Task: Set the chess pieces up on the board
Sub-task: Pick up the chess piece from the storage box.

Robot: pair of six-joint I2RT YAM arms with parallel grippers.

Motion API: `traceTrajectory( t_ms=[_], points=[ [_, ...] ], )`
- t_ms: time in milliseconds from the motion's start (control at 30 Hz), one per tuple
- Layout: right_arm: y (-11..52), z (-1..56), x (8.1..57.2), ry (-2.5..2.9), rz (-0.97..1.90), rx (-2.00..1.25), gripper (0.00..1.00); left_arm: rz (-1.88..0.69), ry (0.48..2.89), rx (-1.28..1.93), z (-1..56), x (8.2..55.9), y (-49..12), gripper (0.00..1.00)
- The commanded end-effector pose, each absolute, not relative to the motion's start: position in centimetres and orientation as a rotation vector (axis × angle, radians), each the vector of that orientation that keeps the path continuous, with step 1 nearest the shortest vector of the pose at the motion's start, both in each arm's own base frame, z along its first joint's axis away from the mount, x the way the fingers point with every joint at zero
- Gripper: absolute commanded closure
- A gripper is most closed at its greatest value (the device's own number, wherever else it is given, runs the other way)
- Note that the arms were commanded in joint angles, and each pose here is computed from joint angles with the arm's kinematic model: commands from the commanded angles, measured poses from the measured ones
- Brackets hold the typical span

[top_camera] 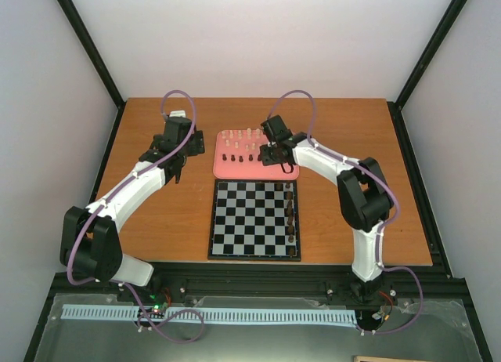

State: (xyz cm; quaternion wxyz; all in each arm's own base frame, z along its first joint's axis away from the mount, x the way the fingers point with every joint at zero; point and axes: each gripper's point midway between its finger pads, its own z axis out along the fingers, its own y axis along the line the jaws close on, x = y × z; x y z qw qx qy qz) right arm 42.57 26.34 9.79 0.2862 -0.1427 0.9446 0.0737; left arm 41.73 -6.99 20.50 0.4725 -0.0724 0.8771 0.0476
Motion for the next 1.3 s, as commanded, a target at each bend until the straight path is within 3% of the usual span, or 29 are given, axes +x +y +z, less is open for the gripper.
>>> traceTrajectory(
  t_ms=[0,667,1133,1267],
  points=[
    [24.5,8.1,44.8,2.562,0.137,-0.336,0.57,0.1,2.095,-0.197,22.3,42.3,-7.0,0.0],
    [23.8,4.0,47.9,2.631,0.173,-0.317,0.68,0.137,2.115,-0.195,21.4,43.1,-6.9,0.0],
    [23.2,3.5,47.9,2.643,0.126,-0.31,0.83,0.137,2.116,-0.194,21.3,43.1,-7.0,0.0],
    [23.1,3.6,47.9,2.645,0.115,-0.314,0.91,0.142,2.117,-0.194,21.2,43.1,-6.9,0.0]
  ],
)
